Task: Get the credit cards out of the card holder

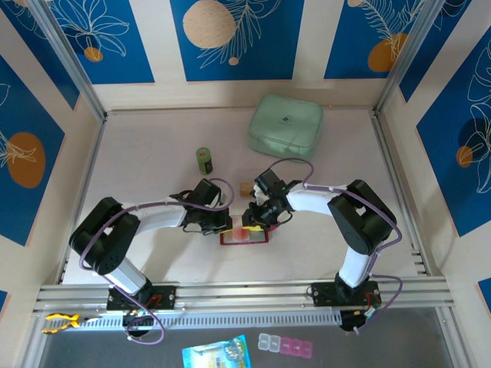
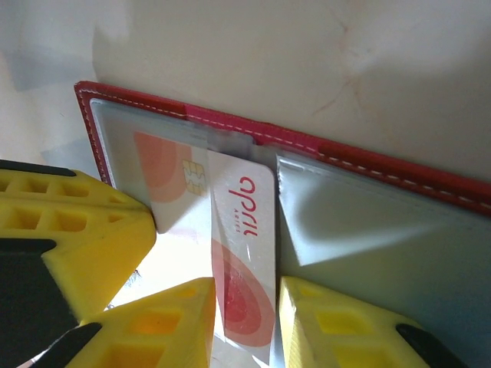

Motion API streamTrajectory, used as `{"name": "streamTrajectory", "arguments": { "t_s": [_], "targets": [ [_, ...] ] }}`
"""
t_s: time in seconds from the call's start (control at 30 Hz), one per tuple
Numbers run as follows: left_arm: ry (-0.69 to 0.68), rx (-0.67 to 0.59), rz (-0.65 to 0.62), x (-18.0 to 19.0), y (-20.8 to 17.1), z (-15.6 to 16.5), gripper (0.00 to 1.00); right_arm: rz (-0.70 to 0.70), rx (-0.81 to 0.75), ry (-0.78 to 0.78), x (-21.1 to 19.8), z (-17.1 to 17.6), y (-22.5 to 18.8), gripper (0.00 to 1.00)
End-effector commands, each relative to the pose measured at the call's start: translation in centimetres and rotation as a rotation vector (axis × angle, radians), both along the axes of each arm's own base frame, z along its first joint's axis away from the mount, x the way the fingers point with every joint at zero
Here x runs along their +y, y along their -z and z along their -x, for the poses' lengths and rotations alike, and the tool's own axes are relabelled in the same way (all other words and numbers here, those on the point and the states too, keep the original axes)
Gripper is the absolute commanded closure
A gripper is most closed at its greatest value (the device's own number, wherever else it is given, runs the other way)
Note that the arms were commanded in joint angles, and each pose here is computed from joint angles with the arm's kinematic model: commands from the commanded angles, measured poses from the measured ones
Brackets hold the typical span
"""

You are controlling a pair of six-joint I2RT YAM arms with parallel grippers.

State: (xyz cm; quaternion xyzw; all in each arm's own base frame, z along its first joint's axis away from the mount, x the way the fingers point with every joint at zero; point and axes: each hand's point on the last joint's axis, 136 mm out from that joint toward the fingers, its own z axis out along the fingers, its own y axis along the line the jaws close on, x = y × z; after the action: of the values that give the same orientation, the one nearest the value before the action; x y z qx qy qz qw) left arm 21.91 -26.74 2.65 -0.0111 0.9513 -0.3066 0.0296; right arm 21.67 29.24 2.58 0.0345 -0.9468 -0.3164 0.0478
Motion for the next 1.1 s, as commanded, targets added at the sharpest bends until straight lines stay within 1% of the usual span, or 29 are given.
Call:
{"name": "streamTrajectory", "arguments": {
  "t_s": [0.0,0.2,0.3,0.47,0.6,0.9,1.07],
  "targets": [
    [0.01,0.037,-0.06,0.9,1.3,0.8,1.0,-0.033,0.029,-0.033,0.7,0.8,-0.2,0.71],
    [0.012,0.039,-0.063,0.8,1.3,0.7,1.0,-0.085,0.035,-0.015,1.3,0.7,-0.9,0.75],
    [0.012,0.043,-0.065,0.9,1.4,0.8,1.0,-0.098,0.028,-0.008,1.3,0.7,-1.3,0.78],
    [0.013,0.041,-0.066,0.9,1.3,0.8,1.0,-0.086,0.017,0.004,0.8,0.6,-1.4,0.84],
    [0.013,0.042,-0.068,0.9,1.4,0.8,1.0,-0.084,0.013,0.014,0.4,0.6,-1.5,0.87],
    [0.008,0.039,-0.066,1.0,1.1,0.9,1.0,-0.051,-0.017,0.017,-1.4,0.5,-2.4,0.92],
    [-0.005,0.042,-0.063,1.2,1.3,1.0,1.0,-0.034,-0.044,-0.01,-2.3,0.4,-3.4,0.94]
  ]
}}
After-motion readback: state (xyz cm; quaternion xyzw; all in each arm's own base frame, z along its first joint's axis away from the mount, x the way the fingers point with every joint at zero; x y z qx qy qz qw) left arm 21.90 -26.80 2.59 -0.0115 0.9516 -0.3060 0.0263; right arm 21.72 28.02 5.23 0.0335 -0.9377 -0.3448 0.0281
